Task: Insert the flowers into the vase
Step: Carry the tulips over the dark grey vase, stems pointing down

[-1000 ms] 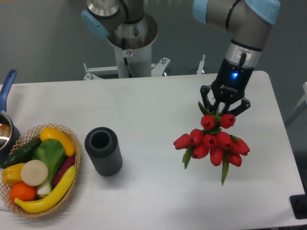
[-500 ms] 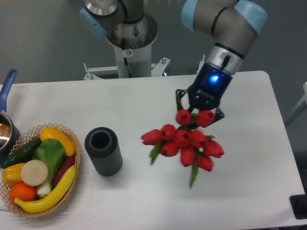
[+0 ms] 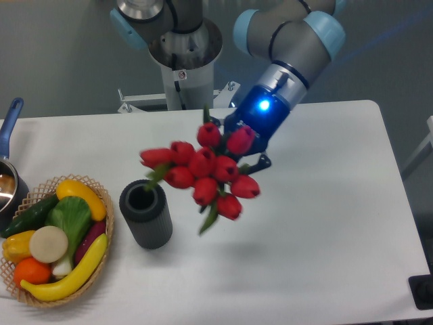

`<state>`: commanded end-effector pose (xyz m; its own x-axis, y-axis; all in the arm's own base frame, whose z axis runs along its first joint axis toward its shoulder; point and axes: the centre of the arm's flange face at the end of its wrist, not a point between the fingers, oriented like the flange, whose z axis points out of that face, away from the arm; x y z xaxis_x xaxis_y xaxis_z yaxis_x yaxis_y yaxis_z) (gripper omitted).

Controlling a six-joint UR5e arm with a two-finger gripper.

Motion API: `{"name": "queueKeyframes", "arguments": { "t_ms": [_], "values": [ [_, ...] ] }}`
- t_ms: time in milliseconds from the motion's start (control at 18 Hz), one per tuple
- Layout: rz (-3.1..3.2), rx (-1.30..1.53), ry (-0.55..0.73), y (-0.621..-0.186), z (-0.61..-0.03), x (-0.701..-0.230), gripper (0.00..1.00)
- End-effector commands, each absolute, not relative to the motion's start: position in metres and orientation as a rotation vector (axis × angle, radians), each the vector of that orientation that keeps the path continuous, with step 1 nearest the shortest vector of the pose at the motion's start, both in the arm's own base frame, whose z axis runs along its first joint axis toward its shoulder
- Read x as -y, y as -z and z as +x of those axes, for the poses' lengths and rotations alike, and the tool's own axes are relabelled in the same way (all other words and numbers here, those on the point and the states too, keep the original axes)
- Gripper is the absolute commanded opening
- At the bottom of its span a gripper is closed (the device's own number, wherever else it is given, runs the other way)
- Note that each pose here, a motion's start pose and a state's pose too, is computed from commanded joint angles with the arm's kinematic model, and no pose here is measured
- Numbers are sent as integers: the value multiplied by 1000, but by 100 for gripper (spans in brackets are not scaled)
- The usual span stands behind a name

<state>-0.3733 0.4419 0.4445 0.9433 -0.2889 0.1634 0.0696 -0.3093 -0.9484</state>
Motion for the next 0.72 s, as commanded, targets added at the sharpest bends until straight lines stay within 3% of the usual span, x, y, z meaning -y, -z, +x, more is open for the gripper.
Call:
{"name": "queueKeyframes", "arguments": {
  "t_ms": [722],
  "values": [
    [-1830, -294, 466, -439, -310, -491, 0]
  ]
}}
